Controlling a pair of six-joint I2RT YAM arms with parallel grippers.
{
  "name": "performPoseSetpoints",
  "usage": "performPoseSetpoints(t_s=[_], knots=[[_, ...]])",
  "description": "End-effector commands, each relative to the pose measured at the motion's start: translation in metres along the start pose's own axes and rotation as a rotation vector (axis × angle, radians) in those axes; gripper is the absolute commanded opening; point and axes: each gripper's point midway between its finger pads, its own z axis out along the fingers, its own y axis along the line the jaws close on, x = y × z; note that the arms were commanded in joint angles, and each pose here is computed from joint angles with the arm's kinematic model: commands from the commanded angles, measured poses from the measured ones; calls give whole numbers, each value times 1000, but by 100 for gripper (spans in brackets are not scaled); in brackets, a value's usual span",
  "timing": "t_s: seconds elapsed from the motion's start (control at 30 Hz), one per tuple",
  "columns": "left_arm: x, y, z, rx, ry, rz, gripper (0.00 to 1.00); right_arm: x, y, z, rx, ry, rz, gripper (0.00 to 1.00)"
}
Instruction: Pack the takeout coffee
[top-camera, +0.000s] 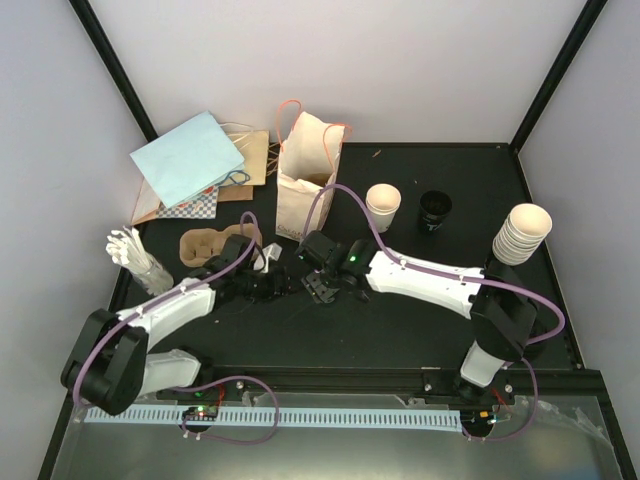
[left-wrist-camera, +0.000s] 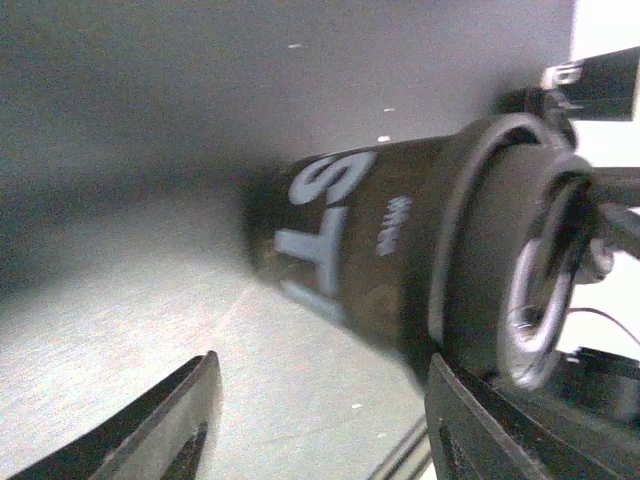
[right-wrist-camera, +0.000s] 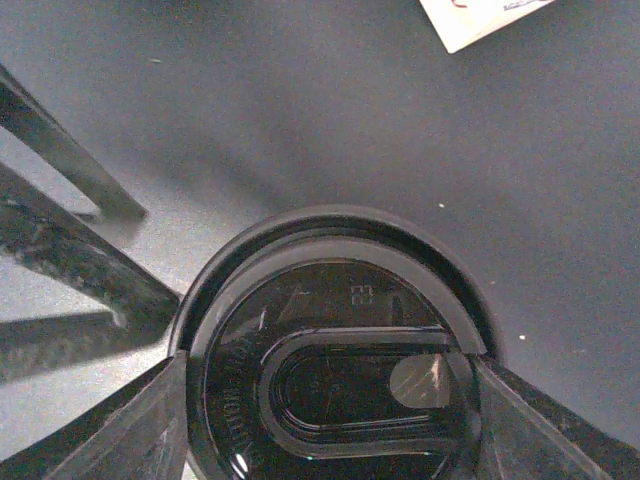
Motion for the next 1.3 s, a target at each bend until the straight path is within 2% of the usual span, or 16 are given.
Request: performPoseSetpoints(t_s=[0.0, 0.17, 0.57, 0.7, 0.8, 0.87, 0.97, 1.03, 1.27], knots=[[9, 32, -16, -208, -26, -40, 63, 32, 1, 9, -28, 114, 20, 71], [-6, -11, -44, -129, -107, 61, 73, 21, -5, -6, -46, 72, 54, 71], [-28, -59, -105, -146, -300, 321, 77, 14, -27, -57, -13, -36, 97, 72], [-38, -71, -124, -182, -361, 385, 85, 18, -38, -72, 0, -65, 110, 72], [-42, -80, -134, -189, -391, 448, 97, 23, -45, -79, 11, -77, 121, 72], [-45, -88, -139, -178, -422, 487, 99, 28, -48, -81, 10, -79, 127, 72], [-54, -91, -152, -214, -477, 476, 99, 34, -51, -84, 9, -83, 130, 72], [-62, -90, -160, -271, -484, 438, 99, 37, -52, -87, 6, -89, 131, 72], [-90, -119, -176, -332, -469, 474, 99, 52, -58, -91, 11, -88, 143, 72]])
